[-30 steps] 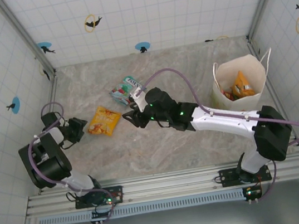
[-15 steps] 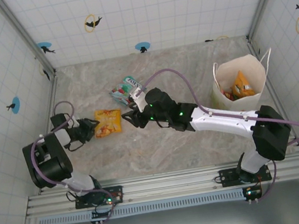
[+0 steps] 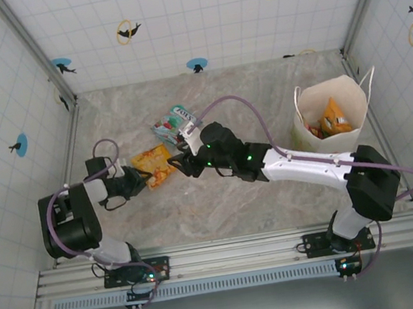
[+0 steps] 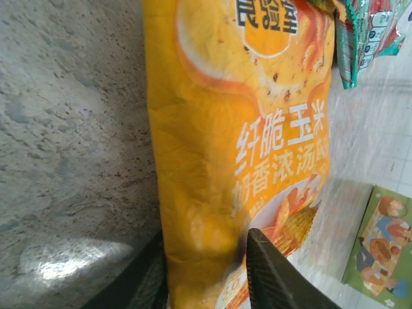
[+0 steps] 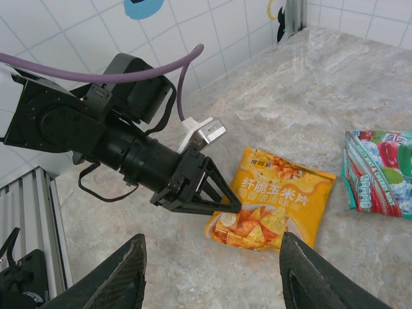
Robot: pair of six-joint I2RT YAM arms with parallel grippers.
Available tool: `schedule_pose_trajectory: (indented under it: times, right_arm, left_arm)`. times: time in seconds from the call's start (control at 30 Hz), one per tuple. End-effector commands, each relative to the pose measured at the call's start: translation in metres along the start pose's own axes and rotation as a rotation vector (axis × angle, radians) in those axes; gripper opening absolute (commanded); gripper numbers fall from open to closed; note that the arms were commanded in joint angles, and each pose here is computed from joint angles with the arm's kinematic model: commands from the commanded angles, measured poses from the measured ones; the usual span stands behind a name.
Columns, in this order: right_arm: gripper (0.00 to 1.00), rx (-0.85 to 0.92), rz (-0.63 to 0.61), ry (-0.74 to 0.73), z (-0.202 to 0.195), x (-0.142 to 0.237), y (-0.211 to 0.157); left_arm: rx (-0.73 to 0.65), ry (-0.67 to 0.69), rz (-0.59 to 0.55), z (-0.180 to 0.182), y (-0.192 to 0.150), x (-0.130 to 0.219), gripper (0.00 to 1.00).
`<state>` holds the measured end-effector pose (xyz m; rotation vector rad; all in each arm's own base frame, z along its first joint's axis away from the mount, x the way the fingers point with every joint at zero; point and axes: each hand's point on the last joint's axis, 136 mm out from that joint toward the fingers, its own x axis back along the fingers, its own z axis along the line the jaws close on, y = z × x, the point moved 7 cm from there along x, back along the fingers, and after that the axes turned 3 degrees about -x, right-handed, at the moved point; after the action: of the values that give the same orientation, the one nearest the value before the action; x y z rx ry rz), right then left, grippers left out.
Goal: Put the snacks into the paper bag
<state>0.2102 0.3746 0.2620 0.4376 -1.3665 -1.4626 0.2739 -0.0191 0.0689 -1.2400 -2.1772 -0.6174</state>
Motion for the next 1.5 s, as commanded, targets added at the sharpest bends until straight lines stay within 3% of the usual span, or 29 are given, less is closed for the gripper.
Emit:
schedule_pose_trajectory:
  times: [0.0,0.37,0.6,0.83,1.23,1.47]
  right_arm:
    - [0.56,-0.001,-0.033,-0.015,-0.003,0.004,0.001]
    - [0.56,0.011,-0.106,-0.060,-0.015,0.030,0.003]
    - [0.56,0.033,-0.120,-0.117,-0.034,0.051,0.002]
    - [0.57,0.397,-0.099,-0.129,-0.031,0.069,-0.006]
    - [0.57,1.234,0.066,-0.326,-0.028,0.068,-0.021]
    - [0.57,1.385,0.159,-0.339,-0.031,0.058,-0.029]
  left_arm:
    - [-0.003,0.056,0.016,0.005,-0.001,-0.006,0.23]
    - [-0.123,0.033,-0.040,-0.033,0.011,0.015,0.01]
    - [-0.277,-0.045,-0.034,-0.082,0.015,0.034,0.00]
    - [-0.344,-0.164,-0.019,-0.143,0.015,0.054,0.00]
    - [-0.221,-0.248,0.052,-0.207,-0.034,0.040,0.00]
    - [-0.198,-0.277,0.054,-0.222,-0.042,0.036,0.00]
